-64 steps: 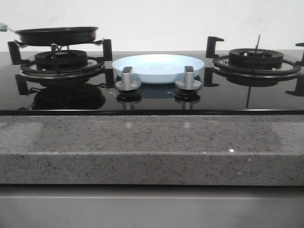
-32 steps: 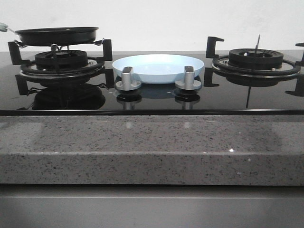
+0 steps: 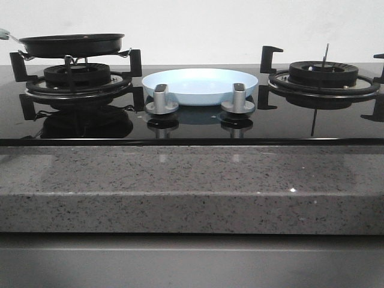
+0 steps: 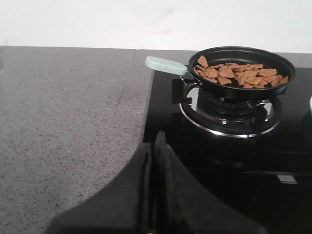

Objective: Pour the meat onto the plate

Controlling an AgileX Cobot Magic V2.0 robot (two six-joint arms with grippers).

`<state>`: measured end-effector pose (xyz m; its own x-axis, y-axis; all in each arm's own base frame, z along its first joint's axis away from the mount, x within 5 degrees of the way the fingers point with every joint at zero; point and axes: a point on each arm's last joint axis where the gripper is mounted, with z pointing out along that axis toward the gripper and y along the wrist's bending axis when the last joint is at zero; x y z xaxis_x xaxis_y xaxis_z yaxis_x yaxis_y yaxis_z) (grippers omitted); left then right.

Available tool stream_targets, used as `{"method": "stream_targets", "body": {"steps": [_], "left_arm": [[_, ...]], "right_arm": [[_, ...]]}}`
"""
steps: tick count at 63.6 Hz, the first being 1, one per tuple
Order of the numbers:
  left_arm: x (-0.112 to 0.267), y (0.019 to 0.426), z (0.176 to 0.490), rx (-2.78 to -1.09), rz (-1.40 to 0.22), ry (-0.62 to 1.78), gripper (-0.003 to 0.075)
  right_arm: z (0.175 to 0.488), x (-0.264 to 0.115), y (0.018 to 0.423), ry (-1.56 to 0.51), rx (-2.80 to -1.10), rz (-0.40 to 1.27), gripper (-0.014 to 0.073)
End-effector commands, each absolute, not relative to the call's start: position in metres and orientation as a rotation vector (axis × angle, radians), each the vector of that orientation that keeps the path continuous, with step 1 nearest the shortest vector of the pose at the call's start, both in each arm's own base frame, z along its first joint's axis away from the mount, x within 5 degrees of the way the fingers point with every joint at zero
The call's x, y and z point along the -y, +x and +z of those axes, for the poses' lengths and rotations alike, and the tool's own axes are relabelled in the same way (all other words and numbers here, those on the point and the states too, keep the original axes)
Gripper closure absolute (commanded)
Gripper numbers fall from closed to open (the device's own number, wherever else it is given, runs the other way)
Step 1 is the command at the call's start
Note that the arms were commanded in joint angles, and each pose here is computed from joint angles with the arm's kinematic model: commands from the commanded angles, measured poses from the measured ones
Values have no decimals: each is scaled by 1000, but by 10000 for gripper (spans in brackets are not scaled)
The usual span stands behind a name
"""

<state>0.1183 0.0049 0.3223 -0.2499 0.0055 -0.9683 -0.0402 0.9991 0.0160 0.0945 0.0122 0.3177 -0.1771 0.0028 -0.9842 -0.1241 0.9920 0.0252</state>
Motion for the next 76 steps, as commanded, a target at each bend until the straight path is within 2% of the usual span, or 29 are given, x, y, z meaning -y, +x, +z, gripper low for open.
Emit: {"method": "stream_targets", "body": {"steps": [1, 7, 12, 15, 30, 37, 62, 76], "left_arm": [[-6, 121, 342, -1706, 83, 5, 564], [-6, 121, 342, -1706, 101, 18, 335], [-6, 121, 342, -1703, 101, 18, 185], [-6, 121, 342, -1701, 101, 18, 146], [-6, 121, 343, -1694, 96, 16, 156], [-6, 121, 344, -1686, 94, 15, 156], [-6, 121, 343, -1687, 94, 15, 156], [-6, 121, 343, -1687, 94, 15, 156]], "right_arm": [[338, -11, 96, -92, -1626, 88, 451], [338, -11, 96, -92, -1622, 88, 215], [338, -11, 96, -92, -1622, 88, 105], [338, -11, 96, -92, -1622, 88, 74], [341, -11, 98, -81, -1599, 101, 75], [343, -14, 111, -51, -1653, 145, 76], [381, -38, 217, -2, -2088, 343, 76], [395, -70, 285, -102, -2288, 444, 76]]}}
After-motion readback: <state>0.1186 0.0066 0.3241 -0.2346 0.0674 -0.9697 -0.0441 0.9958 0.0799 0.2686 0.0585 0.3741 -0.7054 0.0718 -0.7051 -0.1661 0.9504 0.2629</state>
